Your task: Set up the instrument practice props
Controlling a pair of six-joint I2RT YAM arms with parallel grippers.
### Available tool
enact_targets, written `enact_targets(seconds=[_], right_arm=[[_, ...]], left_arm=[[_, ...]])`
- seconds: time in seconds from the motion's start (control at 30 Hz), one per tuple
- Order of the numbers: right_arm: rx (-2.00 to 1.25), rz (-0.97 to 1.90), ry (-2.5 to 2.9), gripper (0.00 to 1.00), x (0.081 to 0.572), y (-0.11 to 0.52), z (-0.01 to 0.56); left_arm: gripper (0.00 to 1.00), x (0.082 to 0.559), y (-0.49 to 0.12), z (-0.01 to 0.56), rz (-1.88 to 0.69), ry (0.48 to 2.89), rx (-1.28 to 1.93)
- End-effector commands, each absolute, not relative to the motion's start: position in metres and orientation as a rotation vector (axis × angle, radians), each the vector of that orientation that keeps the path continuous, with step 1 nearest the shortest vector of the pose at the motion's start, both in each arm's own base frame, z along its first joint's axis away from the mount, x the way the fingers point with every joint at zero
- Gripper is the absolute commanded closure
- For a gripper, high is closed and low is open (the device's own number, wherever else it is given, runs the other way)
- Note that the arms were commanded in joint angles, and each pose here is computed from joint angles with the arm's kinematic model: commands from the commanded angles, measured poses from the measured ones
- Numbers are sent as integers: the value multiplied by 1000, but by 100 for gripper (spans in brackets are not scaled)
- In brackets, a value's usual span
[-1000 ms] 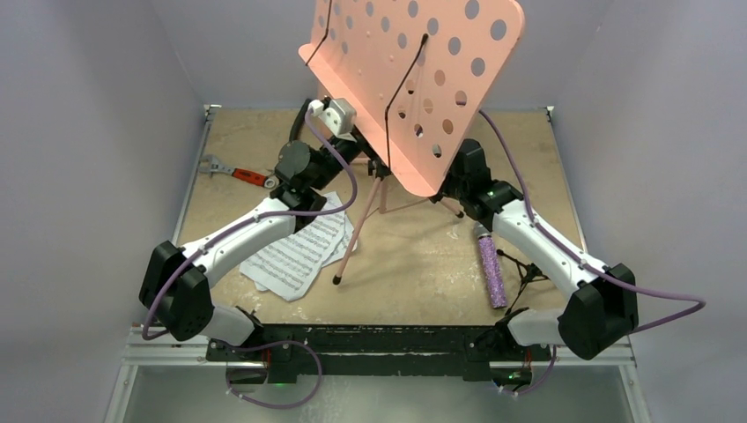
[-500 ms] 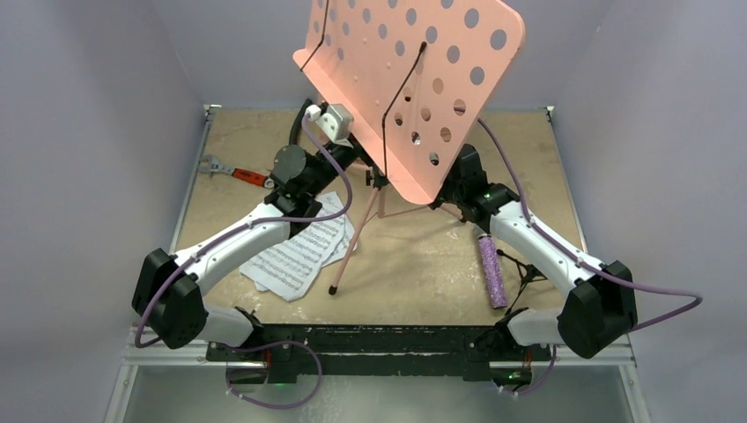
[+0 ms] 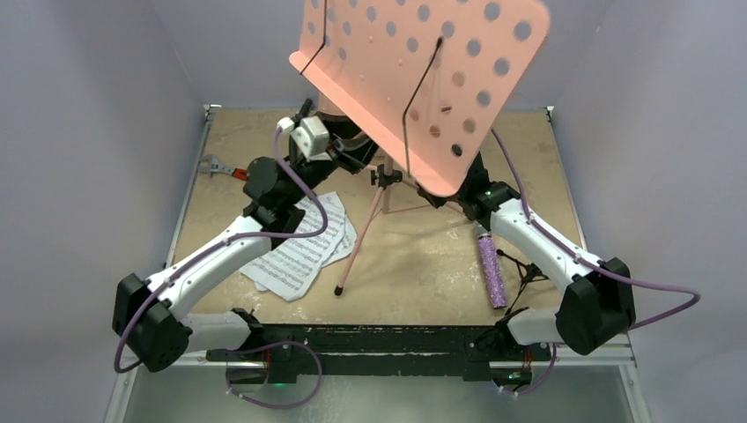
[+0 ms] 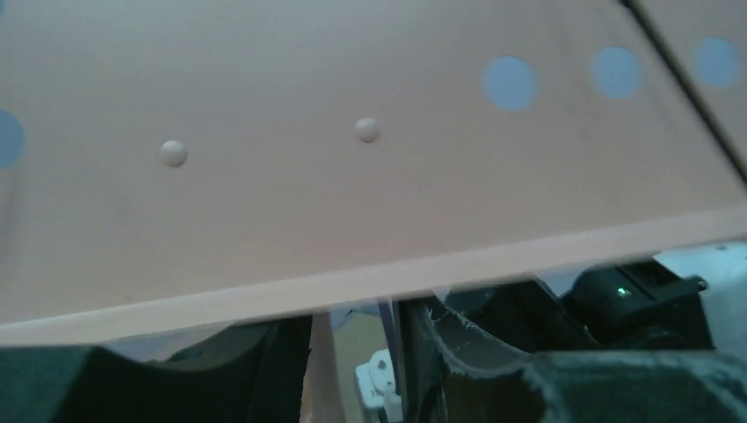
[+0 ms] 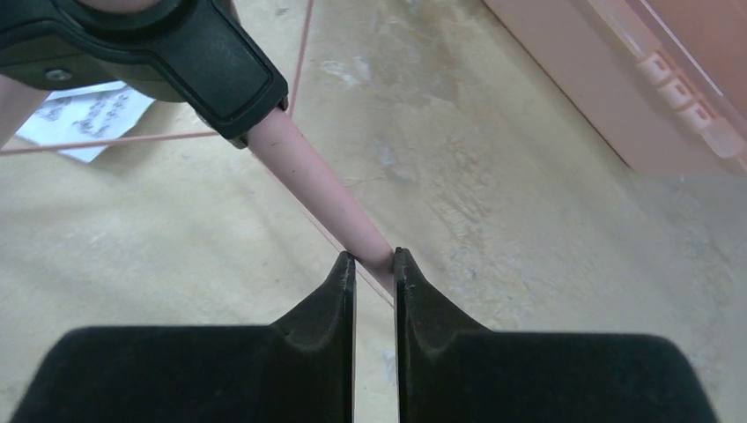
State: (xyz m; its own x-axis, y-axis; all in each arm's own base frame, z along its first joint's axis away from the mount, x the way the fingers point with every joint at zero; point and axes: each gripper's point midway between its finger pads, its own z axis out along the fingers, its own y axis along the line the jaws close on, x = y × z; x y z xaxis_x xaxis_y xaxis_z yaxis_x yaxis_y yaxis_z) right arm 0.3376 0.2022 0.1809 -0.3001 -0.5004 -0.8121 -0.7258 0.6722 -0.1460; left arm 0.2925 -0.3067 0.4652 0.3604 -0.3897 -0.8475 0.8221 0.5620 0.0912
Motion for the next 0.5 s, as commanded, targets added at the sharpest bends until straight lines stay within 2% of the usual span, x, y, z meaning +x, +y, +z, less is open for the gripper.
enact_targets(seconds=[0.0,0.23,0.43,0.47], right_arm=[[-810,179,2112,82,357,172,161],[-811,186,2105,72,359,174,165],[-799,162,2071,74,361,171,170],[-800,162,2073,74,361,171,169]], left_arm=[[60,212,-264,564,-815,486,570],[48,214,-263,541,-801,566,598],[45,217,-272,511,-819,672,663],[41,216,-276,503,-835,693,692]])
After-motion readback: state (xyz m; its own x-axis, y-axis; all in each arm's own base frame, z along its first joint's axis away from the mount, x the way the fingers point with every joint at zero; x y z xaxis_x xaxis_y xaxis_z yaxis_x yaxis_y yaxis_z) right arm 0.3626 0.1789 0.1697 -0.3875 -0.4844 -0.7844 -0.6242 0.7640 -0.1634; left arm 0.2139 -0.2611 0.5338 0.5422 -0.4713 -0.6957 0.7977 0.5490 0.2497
